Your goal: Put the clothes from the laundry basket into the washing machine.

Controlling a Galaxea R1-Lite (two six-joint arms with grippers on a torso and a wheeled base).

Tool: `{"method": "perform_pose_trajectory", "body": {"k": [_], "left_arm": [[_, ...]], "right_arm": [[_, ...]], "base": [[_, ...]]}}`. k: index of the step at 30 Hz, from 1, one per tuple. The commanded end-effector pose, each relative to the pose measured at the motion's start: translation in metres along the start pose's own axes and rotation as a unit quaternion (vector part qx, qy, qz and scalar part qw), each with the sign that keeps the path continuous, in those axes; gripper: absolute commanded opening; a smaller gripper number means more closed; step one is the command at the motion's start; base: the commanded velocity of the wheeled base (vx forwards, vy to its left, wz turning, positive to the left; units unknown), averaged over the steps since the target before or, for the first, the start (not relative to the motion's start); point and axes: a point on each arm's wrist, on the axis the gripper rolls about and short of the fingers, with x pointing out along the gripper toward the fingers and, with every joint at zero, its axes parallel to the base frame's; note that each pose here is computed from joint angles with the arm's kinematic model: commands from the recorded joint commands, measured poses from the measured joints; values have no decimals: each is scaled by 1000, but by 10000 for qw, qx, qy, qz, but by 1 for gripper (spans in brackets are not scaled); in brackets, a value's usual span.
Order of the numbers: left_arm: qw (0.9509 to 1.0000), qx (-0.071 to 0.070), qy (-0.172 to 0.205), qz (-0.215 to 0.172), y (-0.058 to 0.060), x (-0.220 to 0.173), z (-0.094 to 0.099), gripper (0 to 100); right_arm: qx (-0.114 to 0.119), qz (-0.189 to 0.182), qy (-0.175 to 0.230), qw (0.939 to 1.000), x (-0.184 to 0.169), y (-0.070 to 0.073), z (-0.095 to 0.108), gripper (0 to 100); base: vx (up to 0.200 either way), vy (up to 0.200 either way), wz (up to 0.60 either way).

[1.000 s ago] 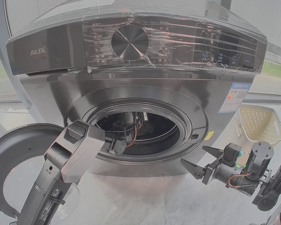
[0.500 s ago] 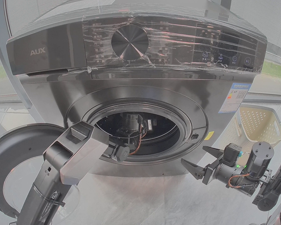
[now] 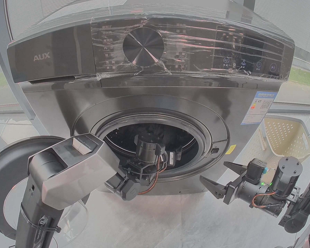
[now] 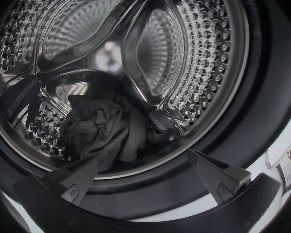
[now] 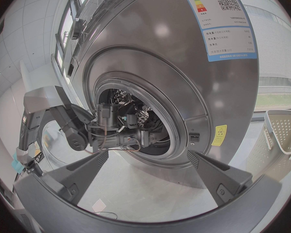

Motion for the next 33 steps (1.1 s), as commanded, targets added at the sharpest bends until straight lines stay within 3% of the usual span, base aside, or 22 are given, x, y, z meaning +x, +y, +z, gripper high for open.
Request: {"method": "perform_pose_trajectory", "body": {"k": [1, 10, 16, 21, 28, 32, 33], "left_arm": [[9995, 45, -123, -283, -11, -51, 19, 100], [9982, 73, -143, -577, -15, -114, 21, 100], [9963, -48, -337, -787, -14, -152, 30, 100], [9944, -202, -596, -845, -4, -186, 45, 100], [9893, -366, -983, -1017, 7, -237, 68, 100], [9896, -376, -982, -979, 13, -250, 66, 100], [9909, -370, -948, -886, 18, -253, 63, 100]], "right_arm": [[-44, 13, 62, 10000, -3, 1, -2, 100], [-92, 85, 182, 9998, -8, 4, -7, 100], [-194, 37, 104, 9998, -15, 3, -3, 100], [-210, -34, -186, 9996, -24, 1, 9, 100], [-202, -460, -332, 9982, -49, -16, 14, 100], [-147, -638, -476, 9967, -55, -21, 19, 100], [-170, -852, -550, 9947, -57, -25, 21, 100]], "base": [[0, 0, 0], [0, 0, 0], [0, 0, 0], [0, 0, 0], [0, 0, 0], [0, 0, 0], [0, 0, 0]]}}
